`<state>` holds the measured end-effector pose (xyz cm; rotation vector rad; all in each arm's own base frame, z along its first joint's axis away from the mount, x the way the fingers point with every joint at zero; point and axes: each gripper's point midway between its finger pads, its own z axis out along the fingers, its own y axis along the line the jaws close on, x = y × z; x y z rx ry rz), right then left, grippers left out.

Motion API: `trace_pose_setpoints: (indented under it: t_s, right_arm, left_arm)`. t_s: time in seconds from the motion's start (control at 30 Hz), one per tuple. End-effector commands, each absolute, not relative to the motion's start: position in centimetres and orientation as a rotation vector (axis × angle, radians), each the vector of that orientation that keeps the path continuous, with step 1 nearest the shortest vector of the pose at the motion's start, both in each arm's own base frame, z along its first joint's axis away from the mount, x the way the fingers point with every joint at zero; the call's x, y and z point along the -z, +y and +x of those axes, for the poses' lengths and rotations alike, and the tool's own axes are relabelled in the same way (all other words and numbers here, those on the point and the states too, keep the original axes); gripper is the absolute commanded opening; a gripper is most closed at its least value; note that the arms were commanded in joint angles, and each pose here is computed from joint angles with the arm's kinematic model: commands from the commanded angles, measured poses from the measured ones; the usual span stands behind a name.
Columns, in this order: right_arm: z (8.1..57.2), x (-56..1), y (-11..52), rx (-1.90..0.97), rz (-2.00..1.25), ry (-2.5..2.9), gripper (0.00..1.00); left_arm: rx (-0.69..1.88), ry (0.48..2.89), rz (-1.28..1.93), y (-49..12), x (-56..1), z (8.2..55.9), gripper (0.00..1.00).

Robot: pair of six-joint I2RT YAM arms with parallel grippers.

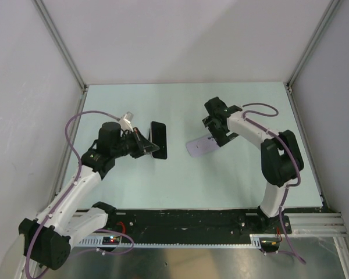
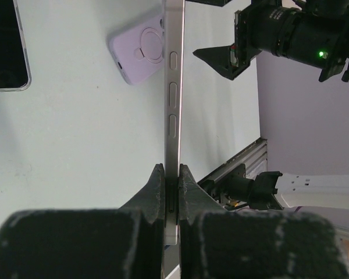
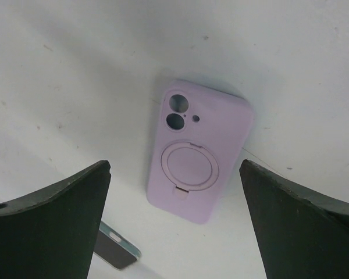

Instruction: Put the phone into the phone case

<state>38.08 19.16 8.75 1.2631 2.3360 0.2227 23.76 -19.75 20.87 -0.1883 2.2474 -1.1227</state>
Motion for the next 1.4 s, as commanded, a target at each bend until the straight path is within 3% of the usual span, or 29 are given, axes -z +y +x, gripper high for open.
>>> trace_pose_setpoints:
  t_s: [0.0, 0.97, 1.07, 1.23, 1.37]
  right_arm:
    - [38.9, -8.4, 18.8, -0.131, 1.455, 2.251, 1.0]
    - [38.1, -1.5, 20.7, -0.004, 1.529, 2.48, 0.98]
    - [37.9, -1.1, 20.9, -0.005, 1.5, 2.51, 0.93]
    - [39.0, -1.2, 21.5, -0.122, 1.302, 2.553, 0.68]
    - [40.3, -2.5, 23.6, -0.435, 1.028, 2.562, 0.64]
  left_arm:
    - [1.134, 2.152, -0.134, -19.7, -22.8, 24.6, 0.0]
    - [1.097, 2.196, -0.22, -19.3, -21.6, 26.9, 0.0]
    - [1.085, 2.205, -0.27, -19.3, -21.3, 27.6, 0.0]
    - [0.982, 2.228, -0.422, -18.3, -19.2, 29.9, 0.0]
    - [0.921, 2.26, -0.494, -18.1, -17.2, 31.6, 0.0]
